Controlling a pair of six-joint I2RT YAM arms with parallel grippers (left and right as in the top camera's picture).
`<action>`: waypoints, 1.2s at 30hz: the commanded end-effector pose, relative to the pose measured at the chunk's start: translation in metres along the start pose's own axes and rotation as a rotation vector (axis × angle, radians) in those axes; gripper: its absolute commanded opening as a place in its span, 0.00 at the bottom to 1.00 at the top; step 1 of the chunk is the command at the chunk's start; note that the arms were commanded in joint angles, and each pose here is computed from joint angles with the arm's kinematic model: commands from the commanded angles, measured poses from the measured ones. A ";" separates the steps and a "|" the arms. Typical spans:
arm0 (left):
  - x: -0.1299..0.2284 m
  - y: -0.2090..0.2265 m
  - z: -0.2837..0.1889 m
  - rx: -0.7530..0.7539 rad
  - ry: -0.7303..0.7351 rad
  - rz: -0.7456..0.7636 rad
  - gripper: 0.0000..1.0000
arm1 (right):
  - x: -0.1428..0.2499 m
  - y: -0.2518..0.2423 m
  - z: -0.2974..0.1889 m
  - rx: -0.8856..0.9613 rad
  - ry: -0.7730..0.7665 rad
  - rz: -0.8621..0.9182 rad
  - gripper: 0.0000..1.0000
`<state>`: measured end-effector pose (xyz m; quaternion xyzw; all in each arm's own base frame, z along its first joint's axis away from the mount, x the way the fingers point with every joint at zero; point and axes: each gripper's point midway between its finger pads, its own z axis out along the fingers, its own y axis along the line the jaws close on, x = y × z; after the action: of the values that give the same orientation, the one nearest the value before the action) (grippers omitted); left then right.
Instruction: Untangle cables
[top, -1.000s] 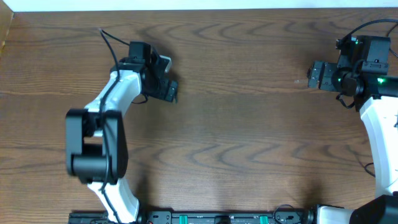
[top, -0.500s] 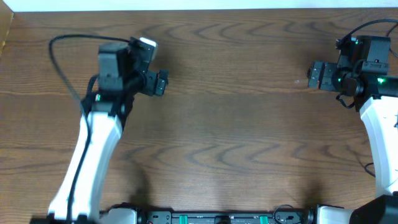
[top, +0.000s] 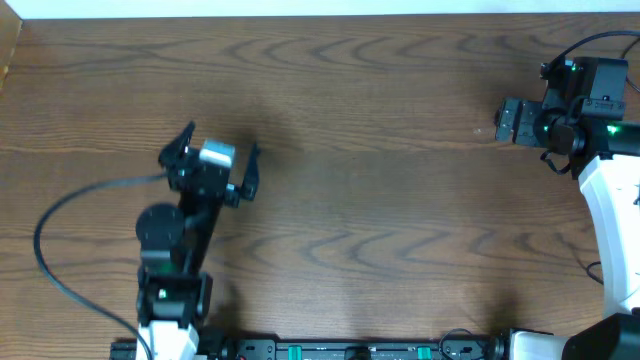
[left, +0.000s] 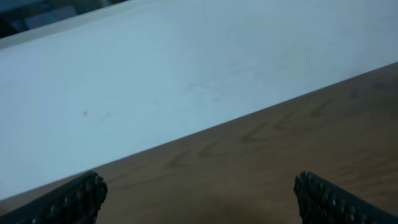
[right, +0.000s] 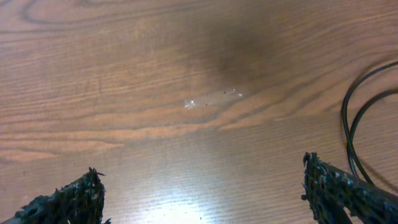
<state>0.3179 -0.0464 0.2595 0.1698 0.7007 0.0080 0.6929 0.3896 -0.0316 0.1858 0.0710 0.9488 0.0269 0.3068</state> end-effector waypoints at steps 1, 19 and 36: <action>0.005 0.006 -0.020 -0.053 -0.038 0.029 0.98 | -0.004 0.001 -0.005 0.001 -0.017 -0.009 0.99; 0.070 0.005 -0.071 -0.176 -0.076 0.041 0.98 | -0.004 0.001 -0.005 0.001 -0.017 -0.009 0.99; 0.135 0.018 -0.084 -0.305 0.181 -0.117 0.98 | -0.004 0.001 -0.005 0.001 -0.017 -0.009 0.99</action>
<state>0.2450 0.0128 0.1515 0.0618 0.7411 0.0903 0.6625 0.3895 -0.0316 0.1856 0.0710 0.9489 0.0269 0.3064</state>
